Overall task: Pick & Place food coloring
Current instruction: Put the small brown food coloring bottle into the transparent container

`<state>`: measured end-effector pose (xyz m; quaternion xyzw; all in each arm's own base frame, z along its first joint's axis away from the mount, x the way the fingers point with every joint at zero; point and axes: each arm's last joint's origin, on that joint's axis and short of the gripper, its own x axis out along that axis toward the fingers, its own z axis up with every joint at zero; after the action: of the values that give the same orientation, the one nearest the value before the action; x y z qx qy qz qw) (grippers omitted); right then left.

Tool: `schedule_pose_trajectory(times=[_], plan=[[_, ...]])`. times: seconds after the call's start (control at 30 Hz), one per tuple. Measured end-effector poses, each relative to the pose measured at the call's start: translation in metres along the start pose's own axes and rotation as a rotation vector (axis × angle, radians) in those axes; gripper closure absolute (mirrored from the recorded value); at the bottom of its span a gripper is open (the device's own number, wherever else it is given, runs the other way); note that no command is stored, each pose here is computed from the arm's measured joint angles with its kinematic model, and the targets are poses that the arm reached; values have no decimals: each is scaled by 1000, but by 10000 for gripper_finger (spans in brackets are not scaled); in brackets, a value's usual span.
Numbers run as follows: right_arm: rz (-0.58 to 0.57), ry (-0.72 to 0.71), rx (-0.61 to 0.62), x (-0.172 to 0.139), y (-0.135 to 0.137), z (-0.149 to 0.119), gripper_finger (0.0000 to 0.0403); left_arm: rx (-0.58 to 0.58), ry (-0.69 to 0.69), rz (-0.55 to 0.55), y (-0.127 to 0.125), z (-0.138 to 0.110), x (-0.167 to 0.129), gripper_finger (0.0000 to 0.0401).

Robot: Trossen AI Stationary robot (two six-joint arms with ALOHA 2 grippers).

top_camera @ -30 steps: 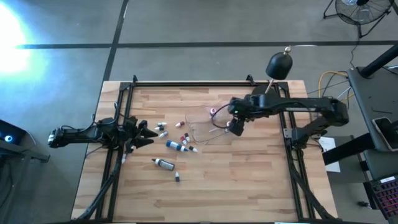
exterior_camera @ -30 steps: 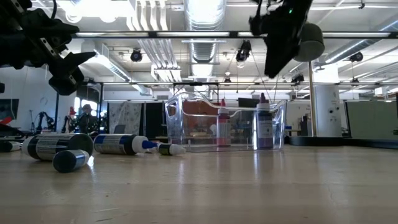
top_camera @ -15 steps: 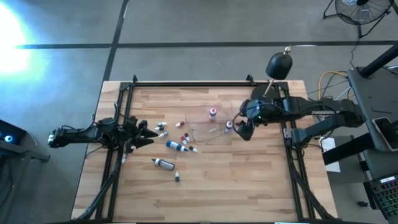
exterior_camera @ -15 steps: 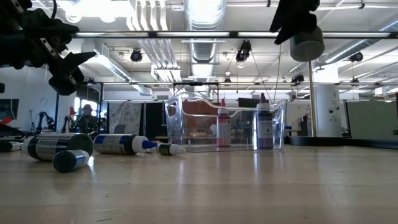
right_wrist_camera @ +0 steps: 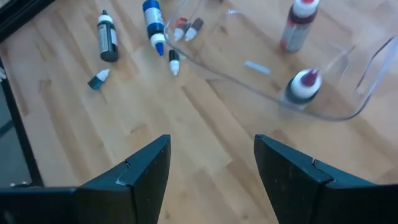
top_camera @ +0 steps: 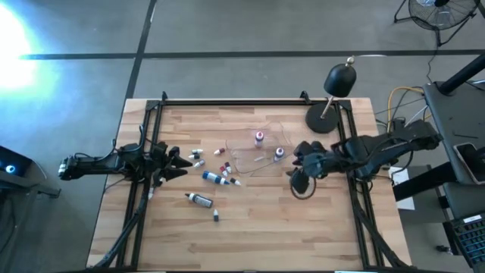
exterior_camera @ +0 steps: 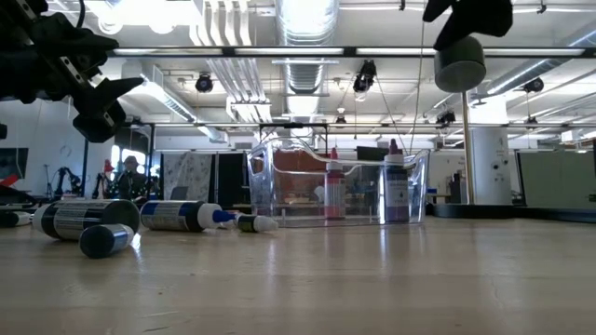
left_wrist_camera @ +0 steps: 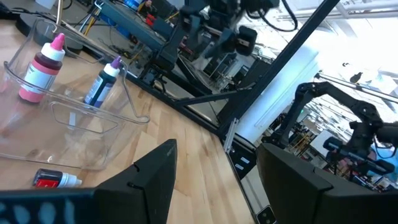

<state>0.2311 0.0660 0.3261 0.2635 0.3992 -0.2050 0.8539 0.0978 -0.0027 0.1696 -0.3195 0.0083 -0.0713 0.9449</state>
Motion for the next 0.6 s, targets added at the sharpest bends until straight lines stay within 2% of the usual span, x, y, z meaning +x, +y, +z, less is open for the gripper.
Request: schedule_pose_trajectory(times=[0.23,0.6], plan=[[-36,15,71,14,24,-26,179,0,-1,0,0,0,0,204],[-101,85,114,57,57,-65,179,0,0,0,0,0,0,204]])
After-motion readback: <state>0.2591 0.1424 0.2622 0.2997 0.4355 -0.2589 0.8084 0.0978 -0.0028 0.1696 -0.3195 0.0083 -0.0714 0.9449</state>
